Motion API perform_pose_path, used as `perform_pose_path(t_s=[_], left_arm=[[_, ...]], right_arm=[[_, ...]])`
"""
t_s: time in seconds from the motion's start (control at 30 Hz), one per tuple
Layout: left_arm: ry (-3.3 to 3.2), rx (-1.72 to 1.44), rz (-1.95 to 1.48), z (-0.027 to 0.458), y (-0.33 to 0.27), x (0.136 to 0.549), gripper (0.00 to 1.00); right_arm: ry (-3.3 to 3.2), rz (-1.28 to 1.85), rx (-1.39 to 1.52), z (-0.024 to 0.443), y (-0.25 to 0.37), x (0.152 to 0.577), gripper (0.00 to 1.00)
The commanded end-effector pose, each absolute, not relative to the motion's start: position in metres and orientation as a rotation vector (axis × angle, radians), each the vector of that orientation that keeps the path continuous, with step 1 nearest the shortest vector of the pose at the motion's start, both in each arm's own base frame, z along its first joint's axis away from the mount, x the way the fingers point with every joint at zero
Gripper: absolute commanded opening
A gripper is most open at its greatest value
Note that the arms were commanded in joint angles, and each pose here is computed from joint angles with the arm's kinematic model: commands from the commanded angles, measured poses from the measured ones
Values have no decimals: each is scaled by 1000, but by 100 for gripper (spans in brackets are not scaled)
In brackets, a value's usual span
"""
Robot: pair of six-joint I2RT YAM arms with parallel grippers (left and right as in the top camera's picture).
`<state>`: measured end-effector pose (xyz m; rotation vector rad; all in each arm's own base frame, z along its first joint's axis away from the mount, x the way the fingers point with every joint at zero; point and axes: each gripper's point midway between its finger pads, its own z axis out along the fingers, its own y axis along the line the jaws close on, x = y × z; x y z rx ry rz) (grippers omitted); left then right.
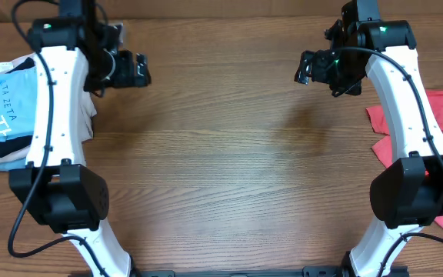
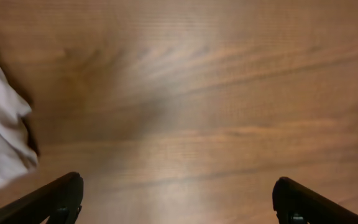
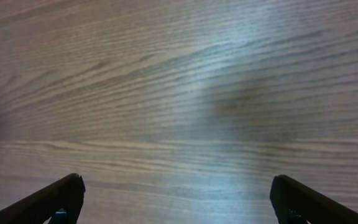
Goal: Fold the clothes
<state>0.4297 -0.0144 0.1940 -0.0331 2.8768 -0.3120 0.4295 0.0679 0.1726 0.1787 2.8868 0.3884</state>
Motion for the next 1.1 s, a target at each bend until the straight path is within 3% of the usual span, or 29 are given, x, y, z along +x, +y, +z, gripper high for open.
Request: perform_pose_path(t_s=[0.0, 0.33, 0.77, 1.07], left_arm=[[2890, -64, -251, 205, -12, 420, 100], [3029, -155, -262, 210, -13, 376, 100], [2793, 30, -220, 307, -27, 312, 100], [2608, 202, -114, 332, -44, 258, 100]], right_arm=[[2879, 403, 144, 179, 69, 428, 100], [2899, 384, 162, 201, 65, 402, 100], [2751, 239, 240, 261, 42, 363, 100], [2644, 240, 227, 252, 38, 319, 100]])
